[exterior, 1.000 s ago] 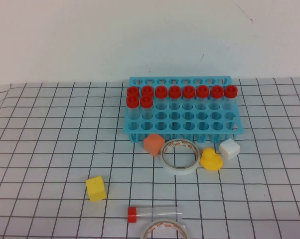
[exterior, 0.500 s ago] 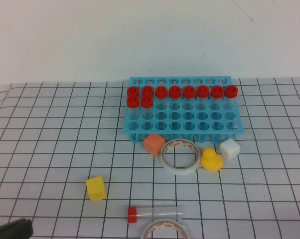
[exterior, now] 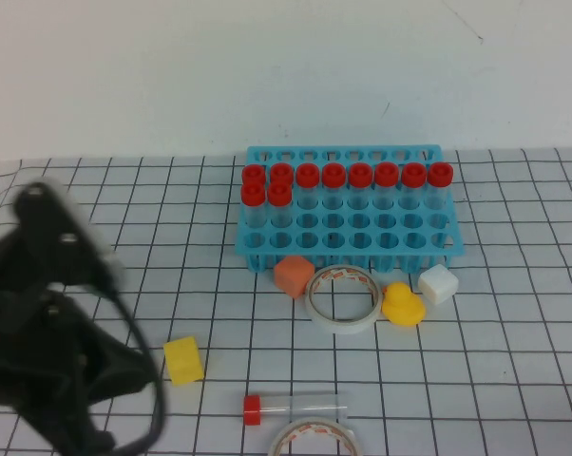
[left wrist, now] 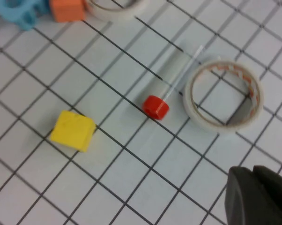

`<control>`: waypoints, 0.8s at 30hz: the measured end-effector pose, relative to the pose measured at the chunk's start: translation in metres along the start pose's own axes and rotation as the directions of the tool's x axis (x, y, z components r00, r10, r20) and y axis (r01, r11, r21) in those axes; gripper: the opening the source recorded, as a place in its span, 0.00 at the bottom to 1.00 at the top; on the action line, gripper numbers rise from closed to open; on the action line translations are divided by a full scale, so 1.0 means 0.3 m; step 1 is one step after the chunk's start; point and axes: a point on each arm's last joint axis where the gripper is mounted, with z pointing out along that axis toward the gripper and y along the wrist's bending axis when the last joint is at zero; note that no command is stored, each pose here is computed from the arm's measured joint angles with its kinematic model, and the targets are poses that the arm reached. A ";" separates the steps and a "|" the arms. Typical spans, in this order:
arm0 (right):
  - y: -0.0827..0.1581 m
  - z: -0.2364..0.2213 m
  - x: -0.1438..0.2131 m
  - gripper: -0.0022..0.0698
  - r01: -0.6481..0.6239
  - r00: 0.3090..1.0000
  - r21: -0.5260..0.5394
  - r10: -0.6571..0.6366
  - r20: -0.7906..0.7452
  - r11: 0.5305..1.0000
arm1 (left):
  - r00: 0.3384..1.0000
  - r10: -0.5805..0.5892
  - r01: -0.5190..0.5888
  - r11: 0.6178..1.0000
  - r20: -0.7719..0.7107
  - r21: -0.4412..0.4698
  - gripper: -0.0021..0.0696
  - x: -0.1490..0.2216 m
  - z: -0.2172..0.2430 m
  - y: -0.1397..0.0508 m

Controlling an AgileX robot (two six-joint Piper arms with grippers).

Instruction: Place the test tubes

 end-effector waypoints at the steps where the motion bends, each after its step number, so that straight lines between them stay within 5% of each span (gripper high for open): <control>1: 0.000 0.000 0.001 0.03 0.000 1.000 0.000 0.000 -0.002 1.000 | 0.999 0.025 -0.025 1.000 -0.033 0.014 0.03 -0.015 0.025 -0.002; 11: 0.000 0.000 0.006 0.03 0.002 1.000 -0.002 -0.002 -0.019 1.000 | 0.970 0.134 -0.119 0.989 -0.205 0.083 0.03 -0.147 0.293 -0.078; 20: 0.000 0.000 0.006 0.03 0.031 0.999 -0.002 -0.031 -0.018 1.000 | 0.963 -0.084 0.098 0.994 -0.256 0.045 0.03 -0.272 0.511 -0.042; 24: 0.000 0.000 0.006 0.03 0.038 0.999 -0.002 -0.038 -0.018 0.999 | 0.939 -0.093 0.112 0.993 -0.330 0.039 0.03 -0.257 0.612 -0.043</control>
